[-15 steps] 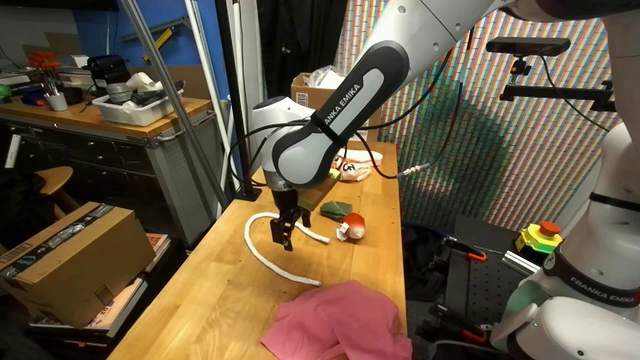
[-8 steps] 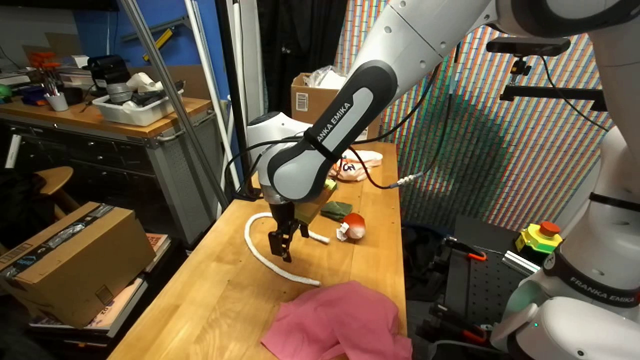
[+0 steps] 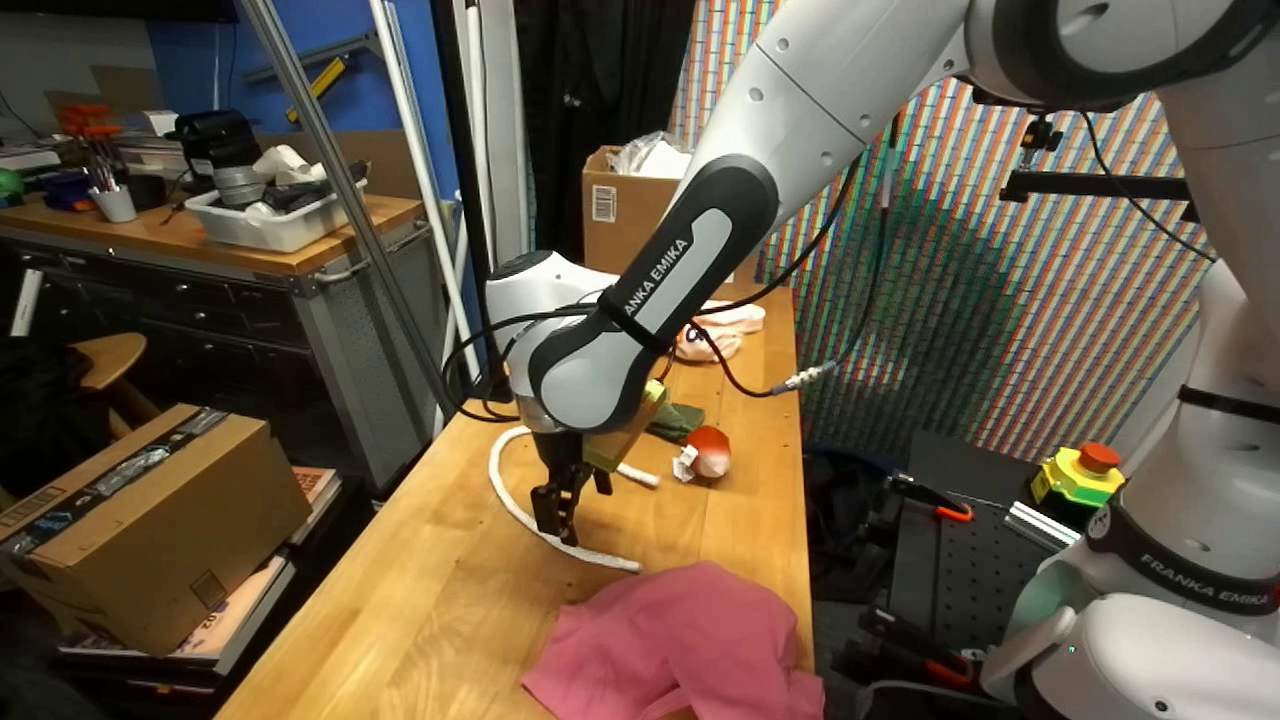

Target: Separate the objects on the table.

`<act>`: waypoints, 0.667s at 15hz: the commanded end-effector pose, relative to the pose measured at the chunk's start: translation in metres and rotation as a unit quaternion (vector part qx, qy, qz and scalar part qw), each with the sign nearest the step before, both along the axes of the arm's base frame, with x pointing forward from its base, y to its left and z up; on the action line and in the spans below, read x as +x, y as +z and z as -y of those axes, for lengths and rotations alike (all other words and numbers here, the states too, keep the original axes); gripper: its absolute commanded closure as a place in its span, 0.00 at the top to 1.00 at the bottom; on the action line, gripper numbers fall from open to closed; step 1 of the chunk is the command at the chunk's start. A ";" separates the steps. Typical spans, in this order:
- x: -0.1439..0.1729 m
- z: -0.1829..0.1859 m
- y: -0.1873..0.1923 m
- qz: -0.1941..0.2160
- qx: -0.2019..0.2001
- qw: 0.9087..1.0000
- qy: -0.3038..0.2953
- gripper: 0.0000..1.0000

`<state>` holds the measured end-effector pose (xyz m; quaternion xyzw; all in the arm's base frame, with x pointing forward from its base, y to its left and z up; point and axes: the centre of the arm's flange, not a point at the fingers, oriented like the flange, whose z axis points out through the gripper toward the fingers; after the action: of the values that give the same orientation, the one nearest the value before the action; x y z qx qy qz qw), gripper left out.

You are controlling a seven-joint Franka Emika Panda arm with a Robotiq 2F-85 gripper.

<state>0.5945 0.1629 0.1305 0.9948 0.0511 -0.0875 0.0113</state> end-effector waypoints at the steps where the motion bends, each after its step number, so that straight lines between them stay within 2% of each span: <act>1: 0.016 -0.013 -0.006 0.010 0.016 1.000 -0.006 1.00; 10: 0.030 -0.017 -0.026 0.007 0.034 0.999 -0.019 1.00</act>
<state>0.6126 0.1755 0.1131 0.9960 0.0396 -0.0802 -0.0089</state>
